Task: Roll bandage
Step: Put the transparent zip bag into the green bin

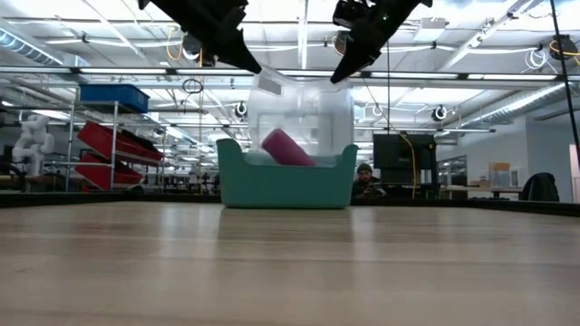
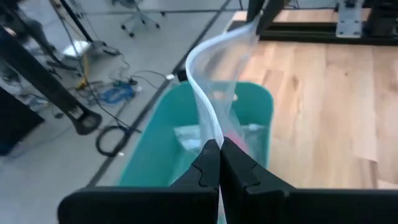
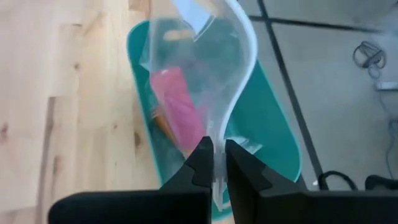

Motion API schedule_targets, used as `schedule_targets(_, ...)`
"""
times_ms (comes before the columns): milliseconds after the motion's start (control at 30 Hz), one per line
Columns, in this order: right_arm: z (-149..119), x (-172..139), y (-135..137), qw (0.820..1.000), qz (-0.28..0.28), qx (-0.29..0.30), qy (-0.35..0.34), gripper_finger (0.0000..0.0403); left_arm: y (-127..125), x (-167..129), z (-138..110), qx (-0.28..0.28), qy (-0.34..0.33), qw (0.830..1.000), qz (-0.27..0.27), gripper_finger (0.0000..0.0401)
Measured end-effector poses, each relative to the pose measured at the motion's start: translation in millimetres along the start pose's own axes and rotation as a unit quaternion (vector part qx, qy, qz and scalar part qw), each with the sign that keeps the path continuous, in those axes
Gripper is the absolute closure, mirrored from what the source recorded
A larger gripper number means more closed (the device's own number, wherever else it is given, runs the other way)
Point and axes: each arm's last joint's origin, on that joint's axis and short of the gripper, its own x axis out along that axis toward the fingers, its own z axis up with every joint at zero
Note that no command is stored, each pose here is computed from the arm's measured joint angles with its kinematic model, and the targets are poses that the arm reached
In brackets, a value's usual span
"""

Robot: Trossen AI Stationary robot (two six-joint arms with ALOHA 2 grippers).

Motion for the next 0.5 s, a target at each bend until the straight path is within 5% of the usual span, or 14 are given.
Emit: schedule_targets(500,14,-17,17,0.999,0.03,-0.002,0.013,0.0388,-20,-3,0,-0.023,0.009,0.999,-0.044,0.0401)
